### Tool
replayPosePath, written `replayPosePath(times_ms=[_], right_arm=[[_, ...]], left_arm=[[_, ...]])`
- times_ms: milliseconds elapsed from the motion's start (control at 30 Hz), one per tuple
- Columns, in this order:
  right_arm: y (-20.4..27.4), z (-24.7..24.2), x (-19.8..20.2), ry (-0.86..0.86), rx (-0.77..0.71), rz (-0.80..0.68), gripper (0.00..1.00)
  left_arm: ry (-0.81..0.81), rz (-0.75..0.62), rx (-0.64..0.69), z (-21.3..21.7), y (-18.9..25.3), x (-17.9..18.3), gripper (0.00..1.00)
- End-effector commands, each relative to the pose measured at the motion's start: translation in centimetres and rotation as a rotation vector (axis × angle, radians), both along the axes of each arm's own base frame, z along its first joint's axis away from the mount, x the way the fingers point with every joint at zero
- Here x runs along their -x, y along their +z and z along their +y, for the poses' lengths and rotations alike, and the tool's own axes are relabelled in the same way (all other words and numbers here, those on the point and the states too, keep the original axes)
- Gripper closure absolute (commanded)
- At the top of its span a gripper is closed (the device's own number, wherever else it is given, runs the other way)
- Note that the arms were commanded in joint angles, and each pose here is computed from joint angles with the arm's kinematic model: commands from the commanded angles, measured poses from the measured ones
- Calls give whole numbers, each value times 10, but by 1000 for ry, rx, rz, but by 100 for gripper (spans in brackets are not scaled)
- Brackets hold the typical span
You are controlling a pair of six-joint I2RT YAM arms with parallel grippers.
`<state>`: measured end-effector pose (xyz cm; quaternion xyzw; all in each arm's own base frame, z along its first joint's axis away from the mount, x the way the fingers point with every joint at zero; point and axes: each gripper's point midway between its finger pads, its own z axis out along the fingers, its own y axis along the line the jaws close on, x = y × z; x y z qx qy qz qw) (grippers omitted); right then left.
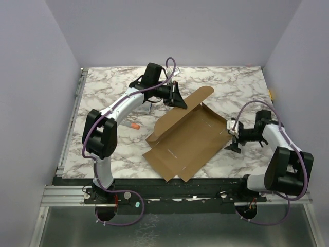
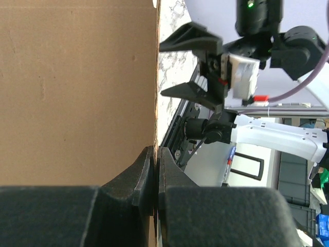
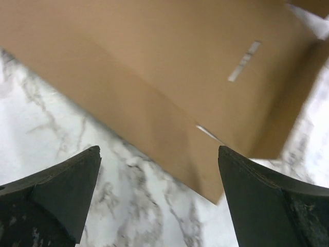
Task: Fold the paper box
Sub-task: Fold the paper box at the center of the board.
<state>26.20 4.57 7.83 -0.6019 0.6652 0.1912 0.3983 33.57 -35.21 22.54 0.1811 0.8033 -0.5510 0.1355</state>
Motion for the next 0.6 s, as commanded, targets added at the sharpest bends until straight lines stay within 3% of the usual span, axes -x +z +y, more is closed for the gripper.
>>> replayPosePath(times_ms=[0, 267, 567], right_arm=[[-28, 17, 24, 187, 34, -50, 0], [-55, 35, 19, 249, 106, -67, 2], [-12, 53, -5, 207, -2, -98, 28]], left_arm=[[-12, 3, -3, 2, -2, 2, 100], [-15, 14, -7, 3, -6, 4, 100], [-30, 19, -5, 1, -8, 8, 100]])
